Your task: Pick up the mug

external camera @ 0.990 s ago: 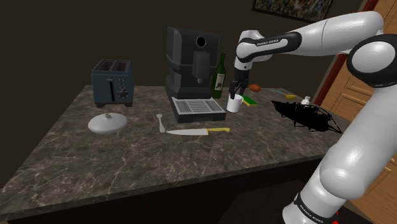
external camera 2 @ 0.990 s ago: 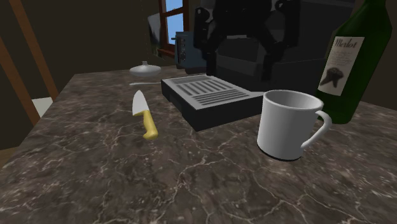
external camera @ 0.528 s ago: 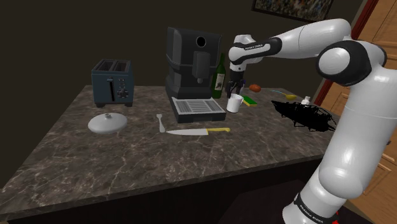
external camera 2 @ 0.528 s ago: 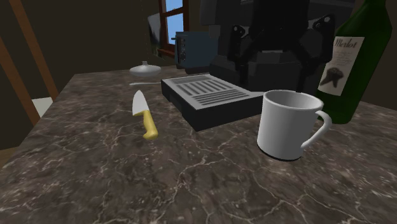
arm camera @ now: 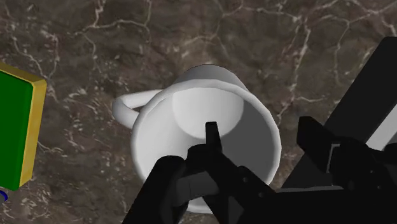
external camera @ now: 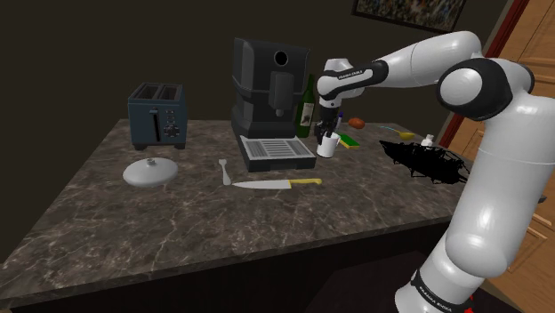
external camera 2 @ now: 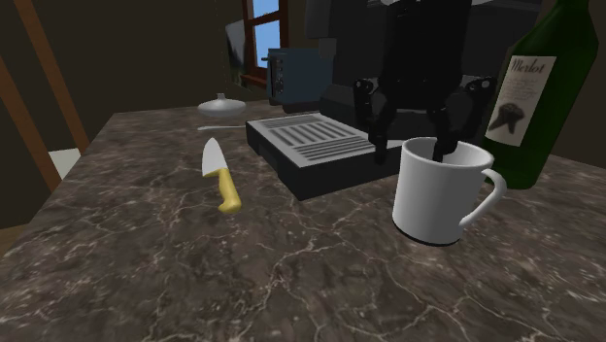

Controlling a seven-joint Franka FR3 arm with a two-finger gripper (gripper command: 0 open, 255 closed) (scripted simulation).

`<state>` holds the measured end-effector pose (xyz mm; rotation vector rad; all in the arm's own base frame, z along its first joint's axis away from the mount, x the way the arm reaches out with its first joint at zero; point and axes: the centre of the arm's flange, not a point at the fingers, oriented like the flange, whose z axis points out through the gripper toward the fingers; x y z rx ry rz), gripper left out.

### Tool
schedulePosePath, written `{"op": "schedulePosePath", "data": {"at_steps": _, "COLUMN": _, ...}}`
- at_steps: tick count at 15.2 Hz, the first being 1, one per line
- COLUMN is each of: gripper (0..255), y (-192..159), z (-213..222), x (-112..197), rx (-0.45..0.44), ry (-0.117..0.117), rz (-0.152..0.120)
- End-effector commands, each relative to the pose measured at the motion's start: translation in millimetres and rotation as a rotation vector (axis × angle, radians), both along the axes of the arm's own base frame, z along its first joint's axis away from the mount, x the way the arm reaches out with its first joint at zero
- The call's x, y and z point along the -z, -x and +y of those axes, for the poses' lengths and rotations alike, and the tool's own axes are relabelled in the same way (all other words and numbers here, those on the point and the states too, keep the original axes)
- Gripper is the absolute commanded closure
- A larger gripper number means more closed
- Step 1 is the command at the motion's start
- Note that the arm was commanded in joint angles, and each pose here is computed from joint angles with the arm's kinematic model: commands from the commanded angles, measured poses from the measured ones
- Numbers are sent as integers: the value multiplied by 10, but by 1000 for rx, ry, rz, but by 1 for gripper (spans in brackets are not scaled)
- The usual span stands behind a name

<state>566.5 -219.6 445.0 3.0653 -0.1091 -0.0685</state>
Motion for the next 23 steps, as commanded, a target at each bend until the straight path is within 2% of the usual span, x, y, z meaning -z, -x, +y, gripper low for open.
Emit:
{"op": "schedulePosePath", "data": {"at_steps": 1, "gripper": 255, "y": 0, "z": -1, "x": 6, "rx": 0, "ry": 0, "rz": 0}}
{"op": "schedulePosePath", "data": {"at_steps": 9, "gripper": 255, "y": 4, "z": 4, "x": 7, "rx": 0, "ry": 0, "rz": 0}}
{"op": "schedulePosePath", "data": {"at_steps": 23, "gripper": 255, "y": 4, "z": 4, "x": -732, "rx": 0, "ry": 0, "rz": 0}}
